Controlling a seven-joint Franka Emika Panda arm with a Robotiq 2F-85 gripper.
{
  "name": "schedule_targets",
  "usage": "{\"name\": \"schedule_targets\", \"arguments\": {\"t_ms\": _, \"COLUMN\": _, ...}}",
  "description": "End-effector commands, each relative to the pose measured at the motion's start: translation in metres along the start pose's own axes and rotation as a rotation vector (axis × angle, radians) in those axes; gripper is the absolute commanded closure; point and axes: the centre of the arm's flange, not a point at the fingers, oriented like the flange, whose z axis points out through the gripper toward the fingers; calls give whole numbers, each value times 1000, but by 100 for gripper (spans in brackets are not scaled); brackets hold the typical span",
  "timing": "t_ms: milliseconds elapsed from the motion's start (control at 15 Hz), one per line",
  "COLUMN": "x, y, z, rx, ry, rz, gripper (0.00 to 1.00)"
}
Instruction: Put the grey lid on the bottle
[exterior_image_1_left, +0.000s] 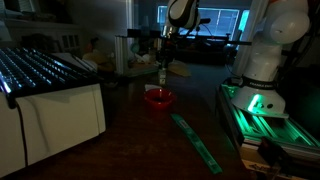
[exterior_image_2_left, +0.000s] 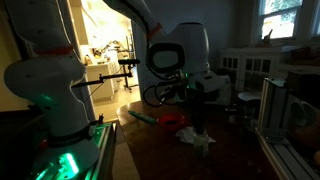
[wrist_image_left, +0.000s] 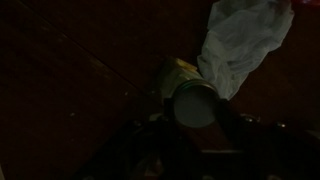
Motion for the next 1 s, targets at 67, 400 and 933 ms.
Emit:
{"name": "schedule_targets", "arguments": {"t_ms": 67, "x": 7, "y": -2, "z": 10, "rx": 7, "ry": 7, "rz": 8, "gripper": 78}}
{"name": "schedule_targets", "arguments": {"t_ms": 400, "x": 14, "y": -5, "z": 13, "rx": 7, "ry": 6, "rz": 12, "gripper": 78}}
{"name": "schedule_targets", "arguments": {"t_ms": 933, "x": 14, "y": -8, "z": 15, "rx": -6, "ry": -1, "rz": 12, "gripper": 27}}
